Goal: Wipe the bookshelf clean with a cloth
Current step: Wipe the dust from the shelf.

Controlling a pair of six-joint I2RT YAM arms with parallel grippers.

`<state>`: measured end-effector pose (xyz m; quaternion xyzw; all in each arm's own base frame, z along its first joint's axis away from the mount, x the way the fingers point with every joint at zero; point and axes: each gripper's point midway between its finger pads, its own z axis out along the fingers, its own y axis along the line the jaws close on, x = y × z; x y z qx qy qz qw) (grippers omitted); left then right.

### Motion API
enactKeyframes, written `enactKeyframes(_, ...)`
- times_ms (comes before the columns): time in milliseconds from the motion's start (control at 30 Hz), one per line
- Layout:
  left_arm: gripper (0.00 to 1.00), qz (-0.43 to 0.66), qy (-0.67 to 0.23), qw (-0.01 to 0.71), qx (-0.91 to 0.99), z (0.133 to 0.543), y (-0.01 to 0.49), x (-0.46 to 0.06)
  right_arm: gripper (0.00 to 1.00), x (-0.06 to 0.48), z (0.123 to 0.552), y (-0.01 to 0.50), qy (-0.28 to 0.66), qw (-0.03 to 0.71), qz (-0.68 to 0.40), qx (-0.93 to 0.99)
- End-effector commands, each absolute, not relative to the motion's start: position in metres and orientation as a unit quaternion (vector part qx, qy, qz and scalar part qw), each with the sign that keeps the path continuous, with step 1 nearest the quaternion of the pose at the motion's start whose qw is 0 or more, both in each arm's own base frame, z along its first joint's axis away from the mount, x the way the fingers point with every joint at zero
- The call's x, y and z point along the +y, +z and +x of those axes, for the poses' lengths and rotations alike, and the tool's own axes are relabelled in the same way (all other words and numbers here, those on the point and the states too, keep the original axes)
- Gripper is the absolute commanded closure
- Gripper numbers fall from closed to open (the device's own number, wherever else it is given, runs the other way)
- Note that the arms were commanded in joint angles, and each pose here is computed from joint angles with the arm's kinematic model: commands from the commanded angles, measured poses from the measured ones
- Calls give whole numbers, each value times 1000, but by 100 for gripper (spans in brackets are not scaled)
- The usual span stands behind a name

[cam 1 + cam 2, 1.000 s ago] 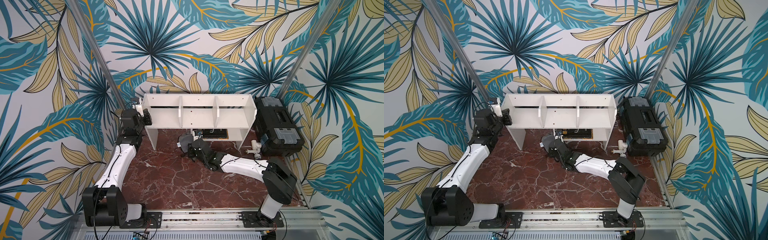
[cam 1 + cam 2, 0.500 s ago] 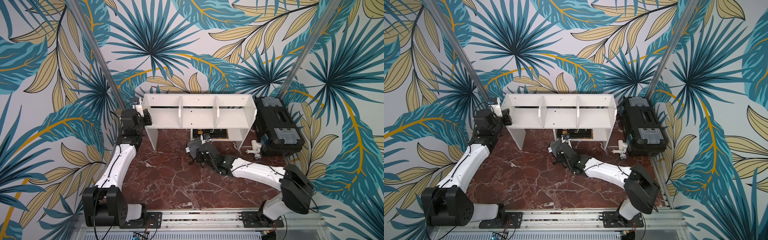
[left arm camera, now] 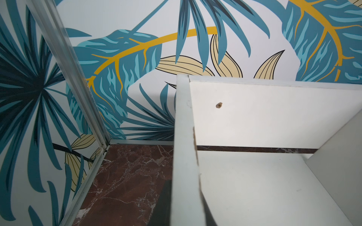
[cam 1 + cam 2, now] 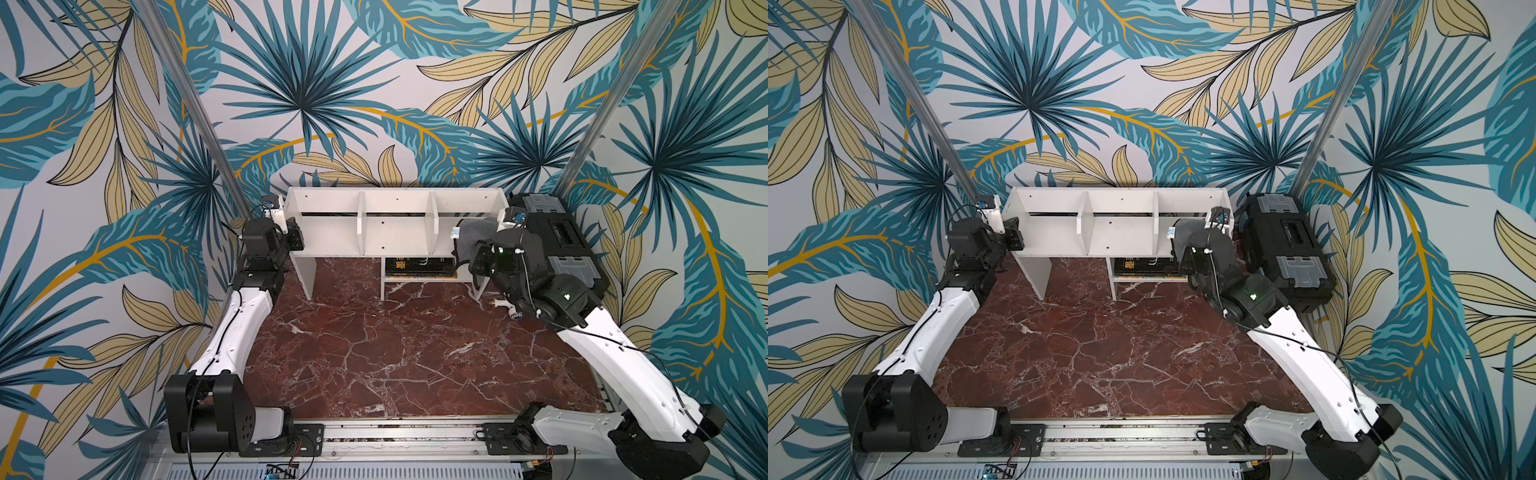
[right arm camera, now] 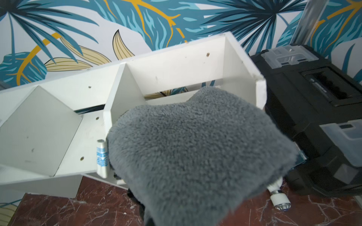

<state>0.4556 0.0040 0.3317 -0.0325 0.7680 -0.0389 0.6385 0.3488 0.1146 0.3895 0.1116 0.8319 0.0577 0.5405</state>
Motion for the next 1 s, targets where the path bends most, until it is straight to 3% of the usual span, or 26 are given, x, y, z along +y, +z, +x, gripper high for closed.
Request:
enactKeyframes(0, 100, -59, -131, 582, 800, 449, 295, -18, 100, 123, 368, 353, 52, 465, 77, 880)
enactKeyframes(100, 100, -60, -130, 582, 800, 449, 295, -17, 89, 125, 393, 346, 63, 448, 81, 888)
enactKeyframes(233, 100, -61, -130, 581, 801, 449, 293, -17, 55, 114, 419, 336, 49, 431, 85, 897)
enactKeyframes(300, 100, -62, -131, 581, 801, 449, 293, -17, 44, 111, 422, 336, 32, 425, 76, 902)
enactKeyframes(667, 100, -63, -127, 580, 802, 449, 292, -16, 18, 84, 398, 341, -41, 411, 66, 909)
enactKeyframes(867, 100, -63, -120, 581, 802, 448, 292, -14, 16, 96, 432, 321, -32, 414, 70, 907)
enactKeyframes(967, 100, -62, -120, 581, 803, 449, 292, -14, 25, 112, 448, 310, -8, 414, 55, 909)
